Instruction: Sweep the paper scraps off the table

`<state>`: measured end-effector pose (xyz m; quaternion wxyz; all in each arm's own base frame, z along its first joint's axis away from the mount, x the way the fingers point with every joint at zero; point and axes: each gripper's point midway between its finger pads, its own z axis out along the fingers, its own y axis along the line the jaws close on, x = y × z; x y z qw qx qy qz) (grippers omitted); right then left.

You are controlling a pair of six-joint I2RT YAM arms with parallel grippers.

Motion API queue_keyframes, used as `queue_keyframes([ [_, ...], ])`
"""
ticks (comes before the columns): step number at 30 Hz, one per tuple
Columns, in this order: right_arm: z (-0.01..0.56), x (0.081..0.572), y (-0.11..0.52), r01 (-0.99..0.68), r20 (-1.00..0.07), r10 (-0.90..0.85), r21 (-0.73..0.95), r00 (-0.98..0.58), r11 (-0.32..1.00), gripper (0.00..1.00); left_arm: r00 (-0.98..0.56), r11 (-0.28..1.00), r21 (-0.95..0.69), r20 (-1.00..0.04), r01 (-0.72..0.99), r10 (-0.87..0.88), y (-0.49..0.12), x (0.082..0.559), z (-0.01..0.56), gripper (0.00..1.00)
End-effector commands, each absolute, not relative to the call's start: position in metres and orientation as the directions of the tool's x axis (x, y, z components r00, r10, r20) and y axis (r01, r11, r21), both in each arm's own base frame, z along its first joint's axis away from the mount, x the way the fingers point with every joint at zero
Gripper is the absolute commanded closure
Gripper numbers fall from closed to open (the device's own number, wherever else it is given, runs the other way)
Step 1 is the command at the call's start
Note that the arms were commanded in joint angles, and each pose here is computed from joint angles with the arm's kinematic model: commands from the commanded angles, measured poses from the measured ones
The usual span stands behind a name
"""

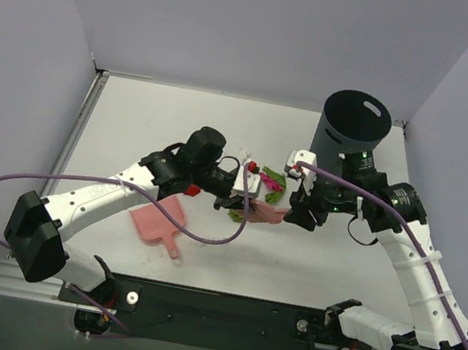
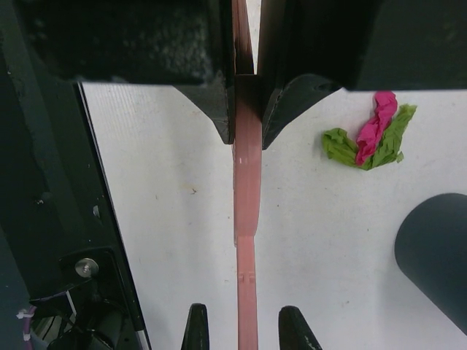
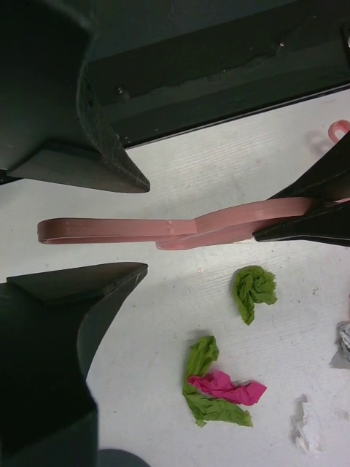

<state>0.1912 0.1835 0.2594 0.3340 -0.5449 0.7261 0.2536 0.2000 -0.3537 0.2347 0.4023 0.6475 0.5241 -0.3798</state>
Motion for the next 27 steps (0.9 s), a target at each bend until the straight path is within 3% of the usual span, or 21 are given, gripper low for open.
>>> queue_keyframes([
  [1,0.254,0.188,0.187,-0.974,-0.751,-0.642,0.004,-0.153,0.227,0.65,0.204,-0.139,0.169,-0.934,0.976,0.293,-0.36,0.203,0.265,1.0],
  [3,0.254,0.189,0.188,-0.974,-0.747,-0.646,0.007,-0.156,0.228,0.7,0.201,-0.138,0.167,-0.935,0.976,0.293,-0.359,0.202,0.265,1.0],
  [7,0.253,0.189,0.186,-0.975,-0.738,-0.658,-0.001,-0.15,0.223,0.93,0.198,-0.131,0.166,-0.935,0.977,0.293,-0.358,0.205,0.265,1.0],
  [9,0.253,0.189,0.186,-0.975,-0.738,-0.659,-0.005,-0.145,0.221,0.99,0.196,-0.13,0.164,-0.935,0.978,0.295,-0.359,0.206,0.263,1.0],
  [13,0.257,0.191,0.187,-0.971,-0.742,-0.649,0.005,-0.165,0.24,1.0,0.148,-0.051,0.139,-0.934,0.989,0.325,-0.359,0.218,0.261,0.98],
  [15,0.263,0.196,0.185,-0.946,-0.731,-0.635,0.042,-0.248,0.321,1.0,0.08,0.068,0.111,-0.932,0.991,0.354,-0.354,0.236,0.258,0.74],
  [18,0.261,0.199,0.169,-0.89,-0.682,-0.625,0.086,-0.38,0.448,1.0,-0.12,0.328,-0.002,-0.932,0.945,0.341,-0.319,0.269,0.264,0.21],
  [19,0.259,0.199,0.162,-0.872,-0.662,-0.624,0.093,-0.415,0.48,1.0,-0.172,0.424,-0.011,-0.924,0.906,0.342,-0.304,0.28,0.263,0.16],
  [22,0.248,0.195,0.134,-0.808,-0.578,-0.62,0.126,-0.531,0.575,1.0,-0.372,0.631,-0.106,-0.877,0.768,0.305,-0.247,0.29,0.257,0.16],
  [25,0.247,0.195,0.113,-0.757,-0.527,-0.609,0.106,-0.593,0.645,1.0,-0.67,0.85,-0.242,-0.725,0.467,0.162,-0.187,0.28,0.231,0.17],
  [27,0.252,0.199,0.105,-0.744,-0.525,-0.611,0.065,-0.592,0.665,1.0,-0.772,0.897,-0.296,-0.631,0.329,0.075,-0.17,0.271,0.22,0.2],
])
